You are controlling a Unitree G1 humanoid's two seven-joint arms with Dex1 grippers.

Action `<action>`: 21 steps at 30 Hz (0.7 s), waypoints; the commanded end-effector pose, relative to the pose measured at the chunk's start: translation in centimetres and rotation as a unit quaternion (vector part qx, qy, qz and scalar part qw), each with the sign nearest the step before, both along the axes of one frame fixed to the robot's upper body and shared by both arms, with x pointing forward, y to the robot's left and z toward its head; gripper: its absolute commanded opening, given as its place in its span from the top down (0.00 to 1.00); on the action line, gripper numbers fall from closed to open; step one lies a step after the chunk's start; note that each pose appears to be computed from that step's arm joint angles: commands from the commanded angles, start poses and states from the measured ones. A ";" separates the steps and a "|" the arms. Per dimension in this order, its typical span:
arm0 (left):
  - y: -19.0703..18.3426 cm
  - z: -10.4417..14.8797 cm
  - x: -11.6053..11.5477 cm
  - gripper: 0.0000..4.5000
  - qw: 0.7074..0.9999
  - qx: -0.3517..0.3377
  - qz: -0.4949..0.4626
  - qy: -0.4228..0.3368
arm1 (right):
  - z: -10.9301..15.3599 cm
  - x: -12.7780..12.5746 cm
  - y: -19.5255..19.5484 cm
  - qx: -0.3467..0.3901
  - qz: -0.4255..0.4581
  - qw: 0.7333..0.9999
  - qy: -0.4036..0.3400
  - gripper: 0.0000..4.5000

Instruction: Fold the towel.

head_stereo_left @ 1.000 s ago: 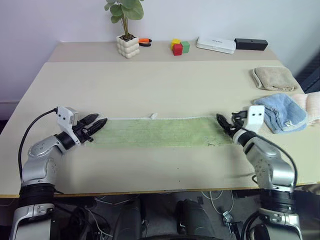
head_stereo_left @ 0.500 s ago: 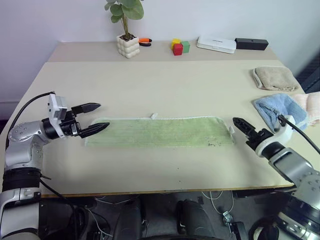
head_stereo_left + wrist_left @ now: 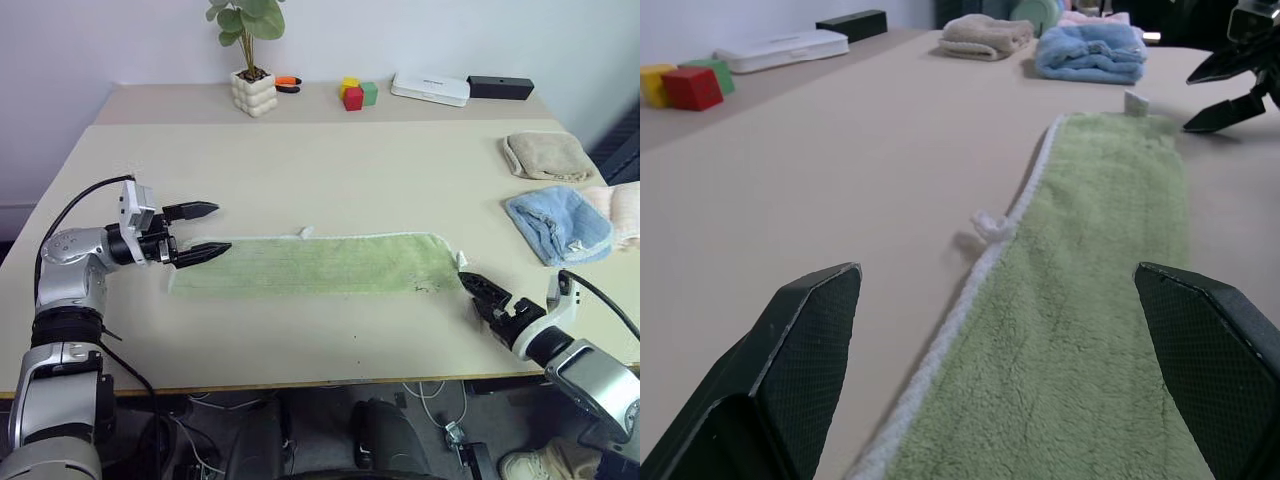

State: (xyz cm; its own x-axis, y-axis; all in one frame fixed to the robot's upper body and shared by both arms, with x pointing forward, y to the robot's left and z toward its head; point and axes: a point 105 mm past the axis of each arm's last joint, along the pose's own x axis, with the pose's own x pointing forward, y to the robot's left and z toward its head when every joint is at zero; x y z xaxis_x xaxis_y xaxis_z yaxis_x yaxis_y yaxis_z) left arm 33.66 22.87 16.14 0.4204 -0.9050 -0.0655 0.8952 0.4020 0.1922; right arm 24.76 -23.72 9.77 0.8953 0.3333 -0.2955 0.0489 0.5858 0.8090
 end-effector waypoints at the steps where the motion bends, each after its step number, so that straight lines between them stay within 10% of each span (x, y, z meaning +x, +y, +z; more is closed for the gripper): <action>1: 0.1 0.9 -0.3 0.01 1.000 0.006 -0.011 -0.020 | 0.4 0.1 0.9 0.011 0.006 1.000 -0.009 0.00; 16: 1.3 0.6 -4.2 0.01 0.994 -0.030 -0.062 0.085 | -0.5 3.4 2.4 0.026 -0.005 1.000 -0.004 0.00; 21: 1.3 0.8 -4.4 0.00 0.994 -0.035 -0.062 0.086 | -0.5 4.2 2.2 0.019 -0.015 1.000 -0.007 0.53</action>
State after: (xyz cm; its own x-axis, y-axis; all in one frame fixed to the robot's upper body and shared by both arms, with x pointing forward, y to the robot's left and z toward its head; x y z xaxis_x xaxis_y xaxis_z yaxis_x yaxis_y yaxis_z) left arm 29.48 23.76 15.83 0.2831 -0.9565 -0.0704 0.9572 0.2863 -0.0415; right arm 28.58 -21.44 8.80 0.9005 0.3246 -0.2892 0.0673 0.5532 0.8303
